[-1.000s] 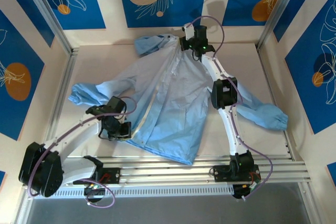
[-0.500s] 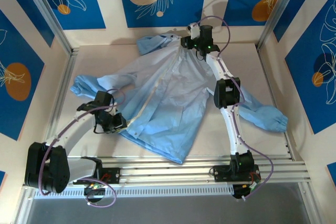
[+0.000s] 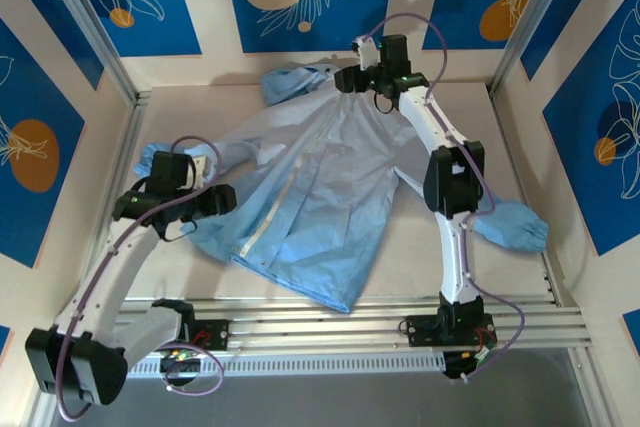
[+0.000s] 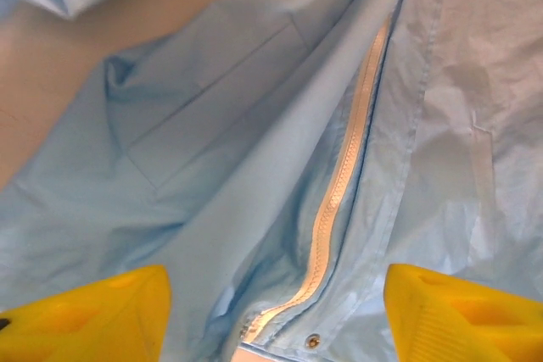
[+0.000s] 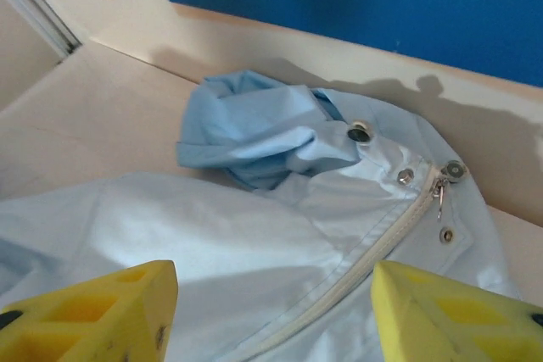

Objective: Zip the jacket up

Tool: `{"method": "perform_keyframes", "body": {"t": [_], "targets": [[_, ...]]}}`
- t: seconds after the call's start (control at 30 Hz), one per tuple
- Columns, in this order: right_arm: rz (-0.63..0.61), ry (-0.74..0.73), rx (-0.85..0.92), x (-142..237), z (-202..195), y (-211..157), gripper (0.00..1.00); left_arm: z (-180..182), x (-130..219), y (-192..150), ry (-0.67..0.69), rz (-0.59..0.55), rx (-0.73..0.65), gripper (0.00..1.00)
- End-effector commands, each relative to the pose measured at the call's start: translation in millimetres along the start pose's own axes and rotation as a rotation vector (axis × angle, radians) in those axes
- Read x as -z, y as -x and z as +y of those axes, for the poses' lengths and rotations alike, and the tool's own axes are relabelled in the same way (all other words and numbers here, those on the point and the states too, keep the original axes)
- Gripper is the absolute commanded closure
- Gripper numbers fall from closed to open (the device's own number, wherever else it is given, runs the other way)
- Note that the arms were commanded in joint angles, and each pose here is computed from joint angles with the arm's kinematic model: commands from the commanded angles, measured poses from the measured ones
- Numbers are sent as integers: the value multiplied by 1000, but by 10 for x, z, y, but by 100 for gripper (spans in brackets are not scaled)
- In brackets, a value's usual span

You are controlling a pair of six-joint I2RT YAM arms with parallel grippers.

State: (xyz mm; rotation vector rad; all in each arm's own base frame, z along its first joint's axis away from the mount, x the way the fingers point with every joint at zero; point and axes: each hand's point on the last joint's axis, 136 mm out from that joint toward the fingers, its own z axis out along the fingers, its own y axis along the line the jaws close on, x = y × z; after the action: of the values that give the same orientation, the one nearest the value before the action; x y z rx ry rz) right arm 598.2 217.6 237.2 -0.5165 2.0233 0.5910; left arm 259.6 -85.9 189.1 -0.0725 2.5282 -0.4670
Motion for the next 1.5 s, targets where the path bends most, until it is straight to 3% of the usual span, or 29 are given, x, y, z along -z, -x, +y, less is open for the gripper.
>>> {"method": "perform_keyframes", "body": {"t": [0.0,0.2,0.27,0.43,0.53,0.67,0.8,1.03,1.1,1.17,1.27,1.47], "targets": [[-56,-25,30,426,170,188,38,94,196,90,63,-52,-87,28],[-68,-74,23,1068,390,-111,35,59,314,347,68,-199,-182,17],[-58,-96,12,1255,437,-278,21,50,326,436,70,-254,-210,13],[-30,-178,-51,1683,469,-843,17,219,287,631,158,-412,-225,0],[-13,-251,-104,1871,407,-1267,15,362,187,646,212,-473,-218,0],[23,-333,-197,2075,212,-1903,12,530,4,533,254,-488,-184,0],[3,-431,-309,2297,-83,-2290,10,686,-214,330,289,-460,-198,0],[-66,-534,-344,2435,-280,-2495,6,916,-356,103,361,-491,-222,0],[-87,-554,-343,2432,-323,-2546,1,999,-356,65,397,-512,-212,0],[-126,-512,-303,2354,-291,-2583,1,1055,-396,12,416,-519,-223,0],[-80,-488,-314,2275,-290,-2605,1,1128,-461,-57,436,-522,-216,0],[-142,-464,-269,2240,-296,-2499,1,1175,-421,74,493,-598,-266,0]]}}
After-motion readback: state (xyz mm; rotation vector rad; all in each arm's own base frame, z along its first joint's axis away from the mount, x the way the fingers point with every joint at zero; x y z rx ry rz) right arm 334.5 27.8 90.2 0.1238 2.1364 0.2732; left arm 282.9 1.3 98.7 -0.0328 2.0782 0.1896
